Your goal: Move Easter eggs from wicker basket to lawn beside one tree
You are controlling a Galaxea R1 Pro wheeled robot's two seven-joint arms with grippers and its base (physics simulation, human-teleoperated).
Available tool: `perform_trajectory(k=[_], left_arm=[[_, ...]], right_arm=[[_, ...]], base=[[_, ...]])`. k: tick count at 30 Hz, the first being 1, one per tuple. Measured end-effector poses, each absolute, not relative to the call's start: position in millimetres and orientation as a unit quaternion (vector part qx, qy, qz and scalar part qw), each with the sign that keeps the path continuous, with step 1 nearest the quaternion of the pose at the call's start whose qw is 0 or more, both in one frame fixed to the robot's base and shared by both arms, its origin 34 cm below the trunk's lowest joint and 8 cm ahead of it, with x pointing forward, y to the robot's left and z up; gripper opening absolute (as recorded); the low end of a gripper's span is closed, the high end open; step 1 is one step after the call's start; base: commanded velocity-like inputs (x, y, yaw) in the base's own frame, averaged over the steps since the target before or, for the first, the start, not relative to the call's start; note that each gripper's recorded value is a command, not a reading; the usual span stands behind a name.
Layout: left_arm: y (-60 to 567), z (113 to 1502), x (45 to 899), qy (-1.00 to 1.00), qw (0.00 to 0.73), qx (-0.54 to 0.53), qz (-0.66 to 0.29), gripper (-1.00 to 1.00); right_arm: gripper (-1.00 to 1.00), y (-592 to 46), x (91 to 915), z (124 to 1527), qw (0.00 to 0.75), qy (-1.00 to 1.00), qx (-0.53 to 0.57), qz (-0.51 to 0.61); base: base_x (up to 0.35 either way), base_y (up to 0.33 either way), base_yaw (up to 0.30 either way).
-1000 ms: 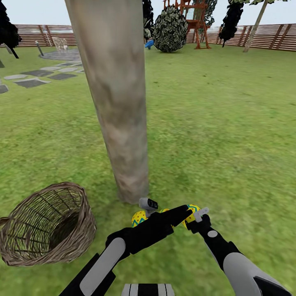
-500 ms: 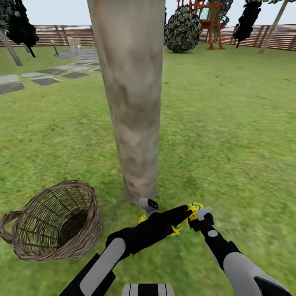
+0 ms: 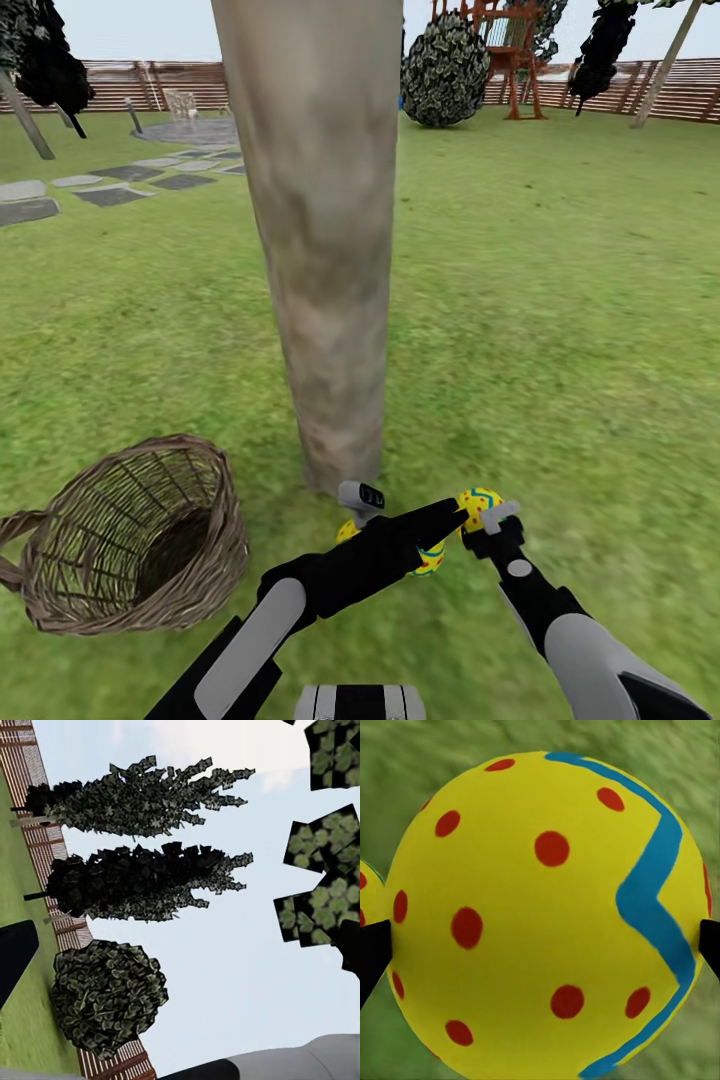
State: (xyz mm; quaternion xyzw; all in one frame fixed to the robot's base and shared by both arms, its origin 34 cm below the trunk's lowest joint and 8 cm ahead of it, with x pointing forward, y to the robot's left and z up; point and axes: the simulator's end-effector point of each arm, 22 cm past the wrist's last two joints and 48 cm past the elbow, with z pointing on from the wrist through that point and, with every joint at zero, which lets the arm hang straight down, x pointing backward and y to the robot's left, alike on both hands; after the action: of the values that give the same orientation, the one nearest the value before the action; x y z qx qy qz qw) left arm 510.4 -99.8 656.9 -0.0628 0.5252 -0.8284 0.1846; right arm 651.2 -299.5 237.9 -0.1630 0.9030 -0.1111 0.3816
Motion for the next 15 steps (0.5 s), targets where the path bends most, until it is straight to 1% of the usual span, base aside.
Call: perform_trajectory(k=[12, 15], left_arm=[[-96, 634, 515, 0.530, 0.172, -0.079, -0.827, 1.00], [-92, 628, 519, 0.531, 0.171, -0.084, -0.826, 1.00]], right_arm=[[-1.00, -302, 639, 210, 0.364, 0.910, -0.166, -0.110], [-1.00, -310, 636, 206, 0.361, 0.910, -0.159, -0.127]], base=[[0.000, 0.000, 0.000], [0.000, 0.000, 0.000]])
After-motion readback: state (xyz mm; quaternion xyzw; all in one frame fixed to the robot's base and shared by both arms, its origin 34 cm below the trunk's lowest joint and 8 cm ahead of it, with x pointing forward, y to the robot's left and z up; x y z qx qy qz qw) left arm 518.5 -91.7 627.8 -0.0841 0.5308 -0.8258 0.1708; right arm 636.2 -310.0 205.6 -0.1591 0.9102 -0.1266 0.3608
